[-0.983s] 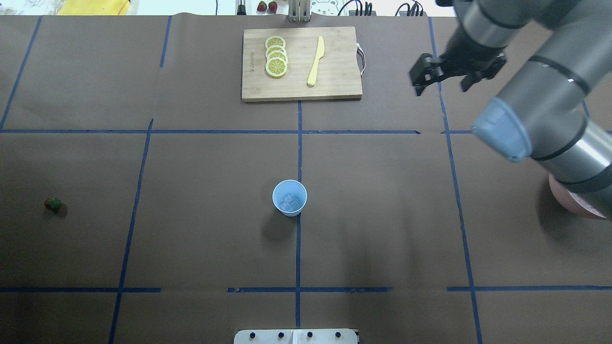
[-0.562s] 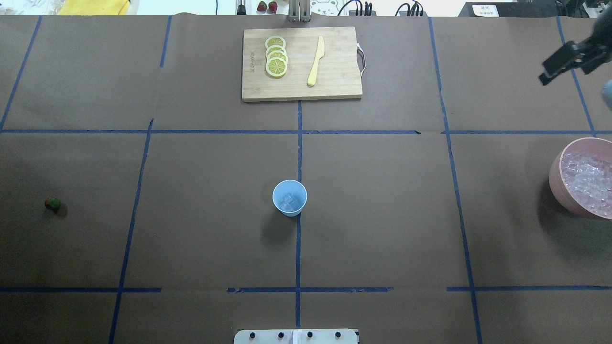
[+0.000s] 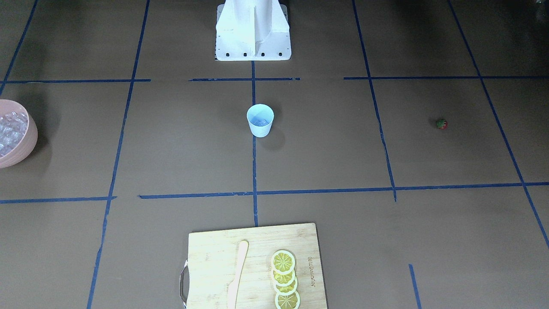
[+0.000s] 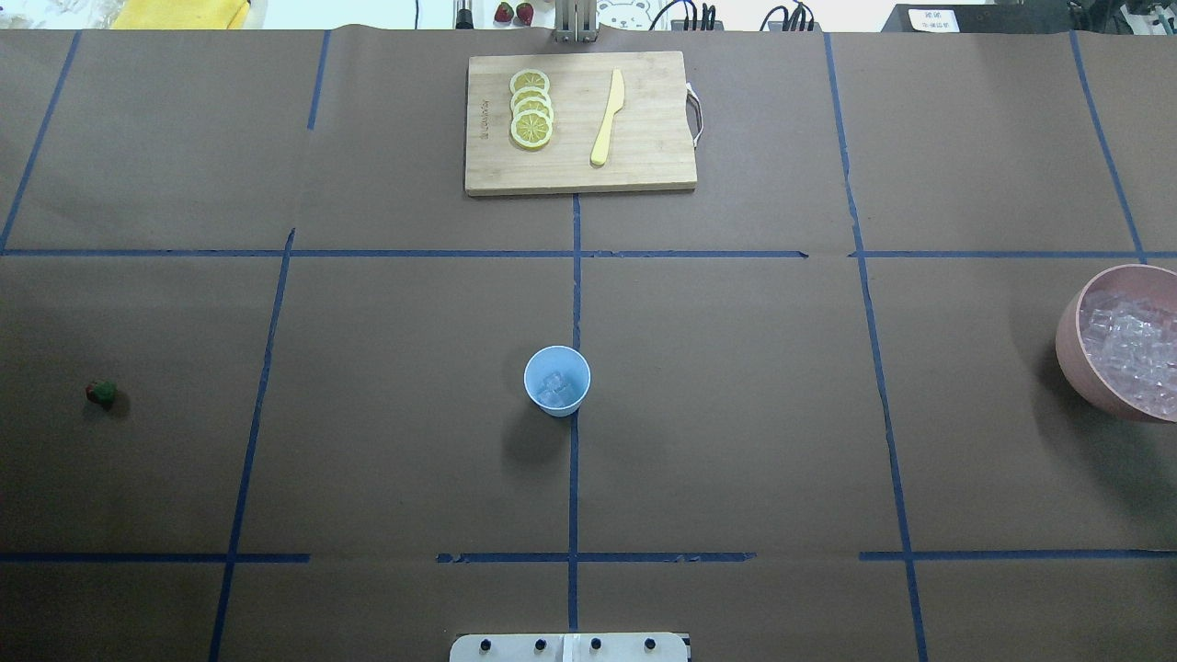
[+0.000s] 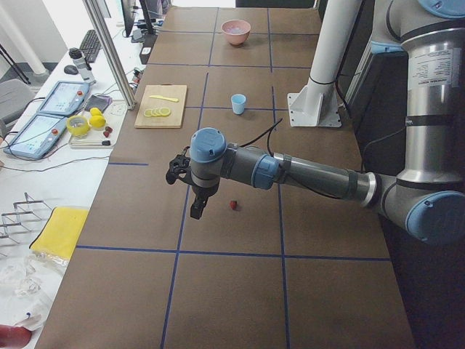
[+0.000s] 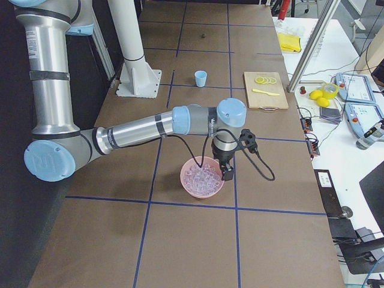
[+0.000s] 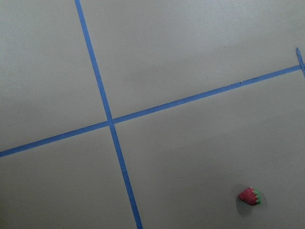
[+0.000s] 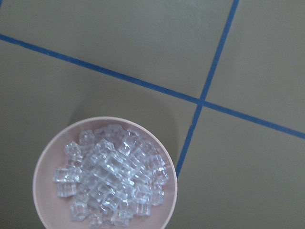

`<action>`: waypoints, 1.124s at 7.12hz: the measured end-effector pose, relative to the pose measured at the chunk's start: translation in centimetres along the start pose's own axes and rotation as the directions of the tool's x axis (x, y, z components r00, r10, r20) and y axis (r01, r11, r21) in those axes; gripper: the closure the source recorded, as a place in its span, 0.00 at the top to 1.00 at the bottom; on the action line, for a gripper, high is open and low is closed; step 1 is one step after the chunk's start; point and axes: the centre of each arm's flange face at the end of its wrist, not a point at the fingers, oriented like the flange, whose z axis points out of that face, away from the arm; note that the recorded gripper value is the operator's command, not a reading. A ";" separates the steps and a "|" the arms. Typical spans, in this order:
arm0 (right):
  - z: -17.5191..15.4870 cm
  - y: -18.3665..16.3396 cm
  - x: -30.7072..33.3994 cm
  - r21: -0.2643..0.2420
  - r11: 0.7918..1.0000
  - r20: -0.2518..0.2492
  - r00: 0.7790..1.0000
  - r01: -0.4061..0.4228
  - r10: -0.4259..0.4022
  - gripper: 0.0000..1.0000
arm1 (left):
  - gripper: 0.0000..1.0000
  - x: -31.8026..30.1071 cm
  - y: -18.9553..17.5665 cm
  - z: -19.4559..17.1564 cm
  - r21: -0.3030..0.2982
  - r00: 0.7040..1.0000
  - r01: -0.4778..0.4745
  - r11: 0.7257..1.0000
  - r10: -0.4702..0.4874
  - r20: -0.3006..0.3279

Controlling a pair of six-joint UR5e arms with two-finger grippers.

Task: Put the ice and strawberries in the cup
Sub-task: 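Lower the left gripper onto the red strawberry and grasp it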

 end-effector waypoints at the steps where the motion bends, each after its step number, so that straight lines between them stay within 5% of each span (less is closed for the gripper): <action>1: 1.2 1.5 1.2 -0.008 1.000 0.003 1.000 -0.025 0.025 0.98 | 1.00 2.3 -0.4 1.4 -0.018 0.999 0.042 0.999 -0.043 -0.012; 4: 2.8 2.5 2.7 0.021 0.997 -0.006 0.997 -0.078 0.078 0.99 | 1.00 7.1 -0.6 6.2 -0.065 0.995 0.101 0.993 -0.099 0.028; 8: 3.2 3.0 2.9 0.021 0.996 -0.004 0.996 -0.086 0.086 0.99 | 1.00 9.8 1.8 15.4 -0.017 0.987 0.154 0.988 -0.153 0.039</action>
